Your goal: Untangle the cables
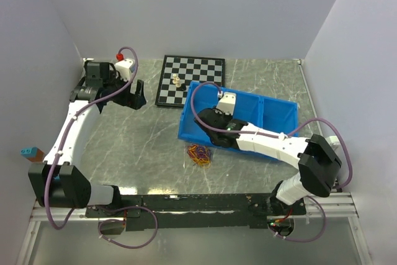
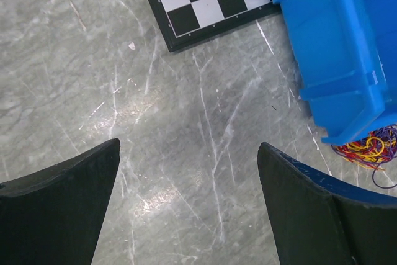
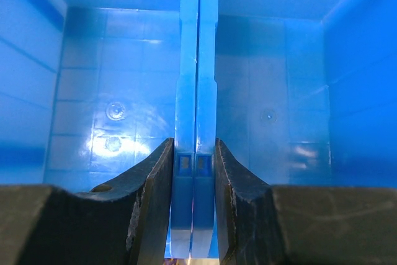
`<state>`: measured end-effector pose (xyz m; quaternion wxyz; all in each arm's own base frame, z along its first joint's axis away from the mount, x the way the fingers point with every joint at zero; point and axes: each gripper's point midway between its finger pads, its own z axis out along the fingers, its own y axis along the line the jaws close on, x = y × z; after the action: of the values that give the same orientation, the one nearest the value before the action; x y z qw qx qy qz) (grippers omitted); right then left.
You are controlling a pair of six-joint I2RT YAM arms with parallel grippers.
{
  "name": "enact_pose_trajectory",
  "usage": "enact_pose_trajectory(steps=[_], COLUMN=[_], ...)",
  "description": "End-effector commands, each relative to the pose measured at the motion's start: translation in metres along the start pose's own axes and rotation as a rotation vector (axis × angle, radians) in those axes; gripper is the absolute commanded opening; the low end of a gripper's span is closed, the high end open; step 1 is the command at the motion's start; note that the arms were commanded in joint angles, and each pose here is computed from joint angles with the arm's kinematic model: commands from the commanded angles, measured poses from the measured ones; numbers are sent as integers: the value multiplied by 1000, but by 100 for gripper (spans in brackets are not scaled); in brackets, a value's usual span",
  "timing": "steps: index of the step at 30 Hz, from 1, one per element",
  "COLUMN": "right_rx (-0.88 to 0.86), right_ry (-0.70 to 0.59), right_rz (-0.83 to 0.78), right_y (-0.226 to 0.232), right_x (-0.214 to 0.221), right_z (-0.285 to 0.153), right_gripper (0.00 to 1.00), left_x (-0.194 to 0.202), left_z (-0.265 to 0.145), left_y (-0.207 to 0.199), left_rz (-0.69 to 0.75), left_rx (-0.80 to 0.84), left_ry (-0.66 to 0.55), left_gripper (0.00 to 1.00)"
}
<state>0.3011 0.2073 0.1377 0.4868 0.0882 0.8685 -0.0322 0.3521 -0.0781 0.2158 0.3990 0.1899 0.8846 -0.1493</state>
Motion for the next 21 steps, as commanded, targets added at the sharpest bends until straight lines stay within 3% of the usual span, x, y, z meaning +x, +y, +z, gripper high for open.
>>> enact_pose_trajectory(steps=[1, 14, 21], right_rx=[11, -36, -98], right_ry=[-93, 13, 19], right_rz=[27, -23, -48], right_y=[3, 7, 28], right_x=[-19, 43, 38], right_z=[-23, -77, -87], right_gripper=[0, 0, 0], left_x=[-10, -4, -3], left_z=[-20, -48, -52], left_y=[-2, -12, -14], left_rz=[38, 65, 70], left_rx=[-28, -50, -51], left_ry=[-49, -85, -96], left_gripper=[97, 97, 97])
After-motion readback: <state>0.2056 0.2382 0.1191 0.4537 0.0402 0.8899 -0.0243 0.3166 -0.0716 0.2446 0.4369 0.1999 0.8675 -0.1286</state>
